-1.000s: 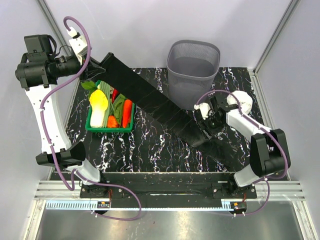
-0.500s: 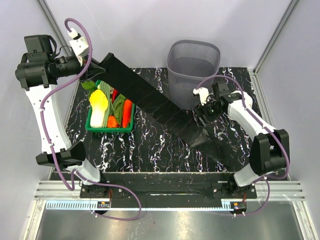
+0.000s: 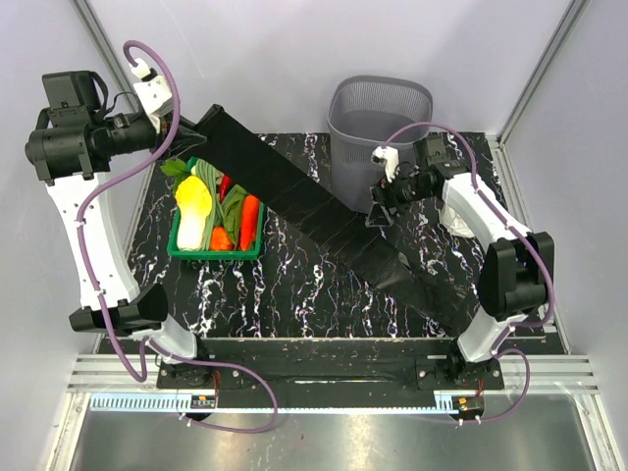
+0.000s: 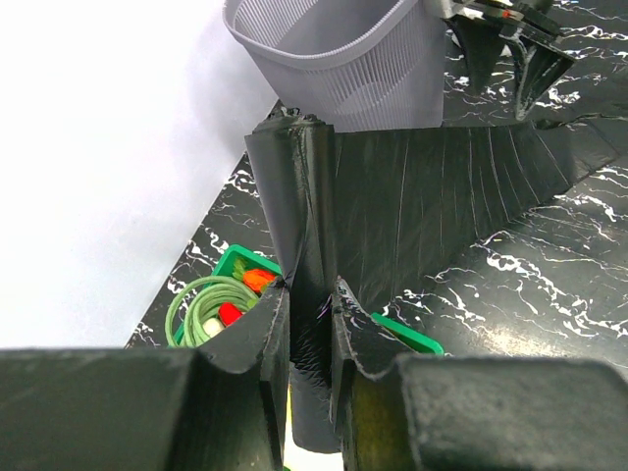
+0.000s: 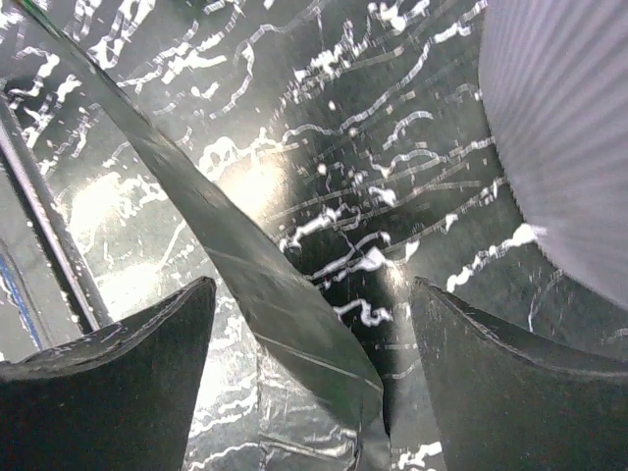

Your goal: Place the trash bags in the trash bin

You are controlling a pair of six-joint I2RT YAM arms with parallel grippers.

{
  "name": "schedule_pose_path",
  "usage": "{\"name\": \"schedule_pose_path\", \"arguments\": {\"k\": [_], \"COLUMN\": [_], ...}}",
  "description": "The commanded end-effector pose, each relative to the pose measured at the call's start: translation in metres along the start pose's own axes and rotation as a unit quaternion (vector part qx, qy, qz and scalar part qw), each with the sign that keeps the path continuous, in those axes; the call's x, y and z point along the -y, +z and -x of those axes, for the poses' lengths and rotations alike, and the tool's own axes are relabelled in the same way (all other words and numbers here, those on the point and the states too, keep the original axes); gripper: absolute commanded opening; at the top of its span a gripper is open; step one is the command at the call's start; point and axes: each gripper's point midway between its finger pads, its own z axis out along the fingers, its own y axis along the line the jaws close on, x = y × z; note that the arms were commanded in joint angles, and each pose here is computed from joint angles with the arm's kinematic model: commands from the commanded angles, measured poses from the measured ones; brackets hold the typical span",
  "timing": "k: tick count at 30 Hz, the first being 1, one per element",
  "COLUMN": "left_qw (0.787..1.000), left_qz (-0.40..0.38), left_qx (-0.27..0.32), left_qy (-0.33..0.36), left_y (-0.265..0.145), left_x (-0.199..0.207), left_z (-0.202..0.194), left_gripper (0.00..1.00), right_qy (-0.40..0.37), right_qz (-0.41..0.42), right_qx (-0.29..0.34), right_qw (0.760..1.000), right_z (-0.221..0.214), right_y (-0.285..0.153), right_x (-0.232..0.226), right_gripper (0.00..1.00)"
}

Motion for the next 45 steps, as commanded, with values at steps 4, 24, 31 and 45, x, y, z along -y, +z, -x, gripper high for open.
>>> {"name": "schedule_pose_path", "arguments": {"k": [4, 24, 31, 45], "left_qw": [0.999, 0.999, 0.999, 0.991], "left_qz": [-0.015, -0.018, -0.017, -0.045], "left_qx": [0.031, 0.043, 0.044, -0.078], "left_qy": [0.02, 0.017, 0.012, -0.099], "left_y": [-0.006, -0.008, -0.007, 0.064], "left_x": [0.017, 0.025, 0.026, 0.044], "left_z": [0.018, 0.022, 0.021, -0.068], "left_gripper": [0.0, 0.0, 0.0, 0.0], "right_qy": [-0.054, -0.107, -0.103, -0.062], "right_qz": [0.076, 0.149, 0.152, 0.091], "right_qx": [0.069, 0.037, 0.038, -0.036], "right_qw": [0.993, 0.982, 0.982, 0.993], "right_z": [0.053, 0.061, 0.063, 0.013], "right_y": [0.007, 0.058, 0.058, 0.047], "right_x": [-0.02, -0.085, -0.087, -0.08], "right_gripper": [0.87, 0.76, 0.33, 0.0]}}
